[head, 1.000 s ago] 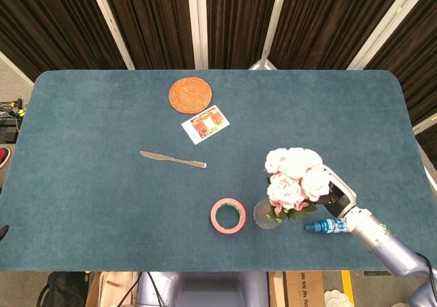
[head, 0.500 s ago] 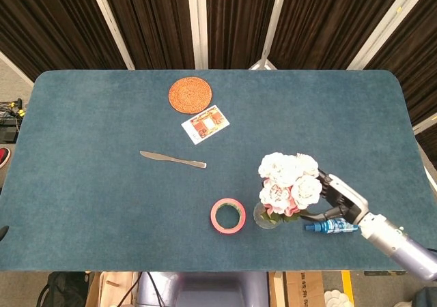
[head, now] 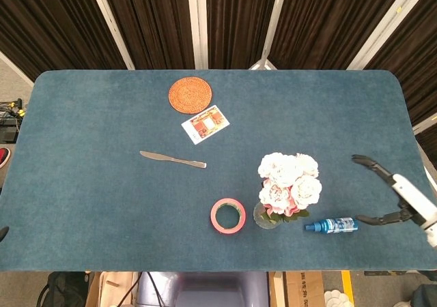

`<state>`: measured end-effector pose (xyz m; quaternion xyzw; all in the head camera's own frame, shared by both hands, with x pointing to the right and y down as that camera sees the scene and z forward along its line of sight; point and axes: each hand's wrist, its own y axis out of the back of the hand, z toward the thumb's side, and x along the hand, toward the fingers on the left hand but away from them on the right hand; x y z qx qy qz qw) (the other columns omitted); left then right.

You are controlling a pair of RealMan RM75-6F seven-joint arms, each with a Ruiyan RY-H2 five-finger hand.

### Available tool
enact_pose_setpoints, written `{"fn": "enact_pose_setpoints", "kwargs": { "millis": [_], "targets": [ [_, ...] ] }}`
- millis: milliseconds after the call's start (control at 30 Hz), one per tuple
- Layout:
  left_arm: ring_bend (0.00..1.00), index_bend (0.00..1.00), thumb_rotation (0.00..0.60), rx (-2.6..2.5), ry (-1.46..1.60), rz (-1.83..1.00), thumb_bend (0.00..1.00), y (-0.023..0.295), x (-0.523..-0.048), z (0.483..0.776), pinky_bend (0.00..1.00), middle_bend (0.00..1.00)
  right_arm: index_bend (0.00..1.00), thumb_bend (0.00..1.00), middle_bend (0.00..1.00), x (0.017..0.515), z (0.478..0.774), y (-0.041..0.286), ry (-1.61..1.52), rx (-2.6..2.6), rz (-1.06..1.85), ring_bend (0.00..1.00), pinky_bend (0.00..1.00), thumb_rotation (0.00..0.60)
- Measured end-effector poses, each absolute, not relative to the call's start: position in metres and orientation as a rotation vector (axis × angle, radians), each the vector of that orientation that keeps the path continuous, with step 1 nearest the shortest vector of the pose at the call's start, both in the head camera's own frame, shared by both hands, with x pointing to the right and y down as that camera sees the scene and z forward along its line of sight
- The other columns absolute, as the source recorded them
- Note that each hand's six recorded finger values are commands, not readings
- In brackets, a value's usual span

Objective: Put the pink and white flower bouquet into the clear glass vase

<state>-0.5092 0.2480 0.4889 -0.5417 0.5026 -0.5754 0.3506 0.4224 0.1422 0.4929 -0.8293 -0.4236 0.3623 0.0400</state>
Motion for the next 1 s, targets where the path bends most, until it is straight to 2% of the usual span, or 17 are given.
{"fn": "enact_pose_setpoints", "kwargs": {
  "millis": [100, 333, 700, 1000],
  "targets": [
    [0.00, 0.10, 0.600, -1.401, 1.307, -1.486, 0.22, 0.249, -0.510, 0.487, 0.05, 0.00, 0.14, 0.04, 0.09, 0.436, 0.486, 0.146, -1.256, -2.351, 1.174, 0.01, 0.00, 0.600],
    [0.00, 0.10, 0.600, -1.409, 1.321, -1.477, 0.22, 0.250, -0.513, 0.484, 0.05, 0.00, 0.14, 0.04, 0.05, 0.449, 0.485, 0.167, -1.086, -1.973, 1.322, 0.00, 0.00, 0.600],
    [0.00, 0.10, 0.600, -1.406, 1.327, -1.469, 0.22, 0.249, -0.515, 0.483, 0.05, 0.00, 0.08, 0.04, 0.02, 0.434, 0.521, 0.213, -0.978, -1.558, 1.417, 0.00, 0.00, 0.600],
    [0.00, 0.10, 0.600, -1.415, 1.340, -1.481, 0.22, 0.247, -0.519, 0.484, 0.05, 0.00, 0.08, 0.03, 0.01, 0.438, 0.526, 0.220, -1.059, -1.415, 1.461, 0.00, 0.00, 0.600]
  ]
}}
